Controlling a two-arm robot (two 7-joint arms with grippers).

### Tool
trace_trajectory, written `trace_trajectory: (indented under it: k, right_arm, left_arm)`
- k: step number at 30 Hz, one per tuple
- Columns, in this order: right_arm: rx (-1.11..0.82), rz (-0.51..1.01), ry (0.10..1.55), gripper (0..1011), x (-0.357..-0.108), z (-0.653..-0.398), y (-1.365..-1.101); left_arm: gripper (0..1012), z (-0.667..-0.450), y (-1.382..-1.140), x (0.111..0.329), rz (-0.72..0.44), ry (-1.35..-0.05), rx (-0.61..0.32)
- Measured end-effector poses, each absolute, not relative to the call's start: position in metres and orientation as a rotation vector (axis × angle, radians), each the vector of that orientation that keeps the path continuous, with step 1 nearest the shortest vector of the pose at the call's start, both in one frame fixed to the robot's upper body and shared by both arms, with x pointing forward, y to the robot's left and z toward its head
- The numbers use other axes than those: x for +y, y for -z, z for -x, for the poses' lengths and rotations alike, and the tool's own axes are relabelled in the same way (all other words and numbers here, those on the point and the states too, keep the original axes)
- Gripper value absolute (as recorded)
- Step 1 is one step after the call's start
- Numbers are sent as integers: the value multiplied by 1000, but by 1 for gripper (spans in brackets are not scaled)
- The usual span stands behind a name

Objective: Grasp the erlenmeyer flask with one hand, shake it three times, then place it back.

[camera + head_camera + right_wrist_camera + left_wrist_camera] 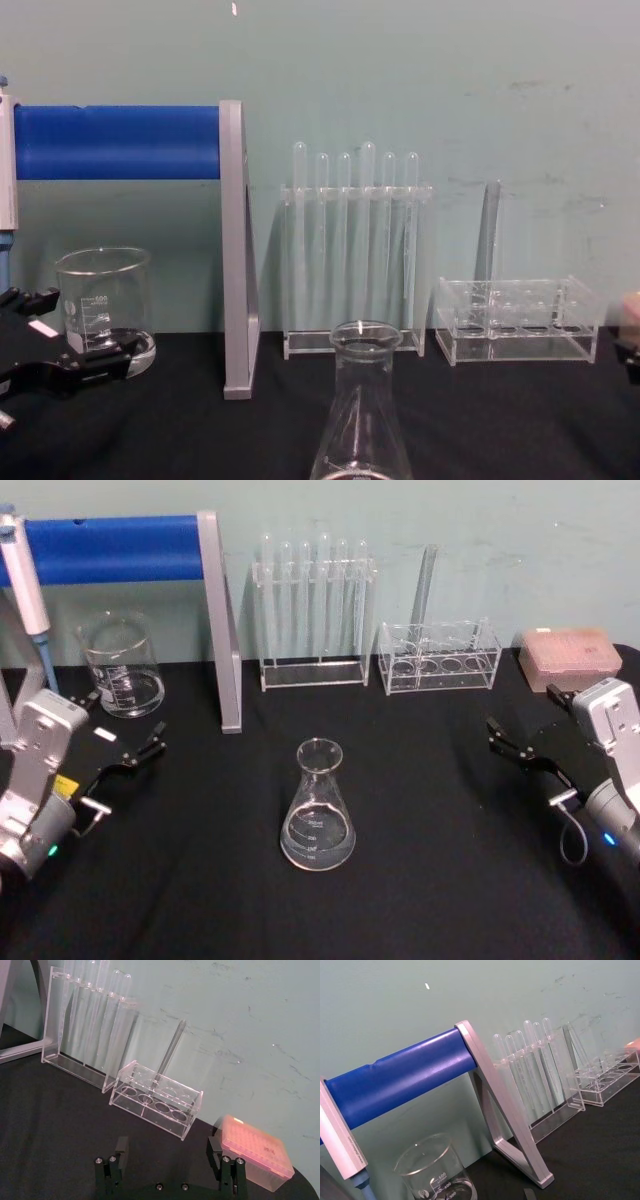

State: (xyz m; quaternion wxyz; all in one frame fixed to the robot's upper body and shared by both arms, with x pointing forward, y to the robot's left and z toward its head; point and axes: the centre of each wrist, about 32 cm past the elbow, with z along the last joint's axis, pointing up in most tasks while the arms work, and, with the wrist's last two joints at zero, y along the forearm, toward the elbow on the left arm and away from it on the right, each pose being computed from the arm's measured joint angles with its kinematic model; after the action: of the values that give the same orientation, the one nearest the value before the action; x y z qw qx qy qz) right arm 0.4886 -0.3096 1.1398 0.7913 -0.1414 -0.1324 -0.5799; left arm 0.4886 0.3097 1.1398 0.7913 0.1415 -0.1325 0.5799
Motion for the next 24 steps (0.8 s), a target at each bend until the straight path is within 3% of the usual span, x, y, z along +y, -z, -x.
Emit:
trace_trajectory:
  k: [24]
  right_arm:
    - [-278, 300, 1234, 1000, -313, -490, -1142]
  left_arm:
    - [1001, -489, -1140, 310, -305, -1248, -285]
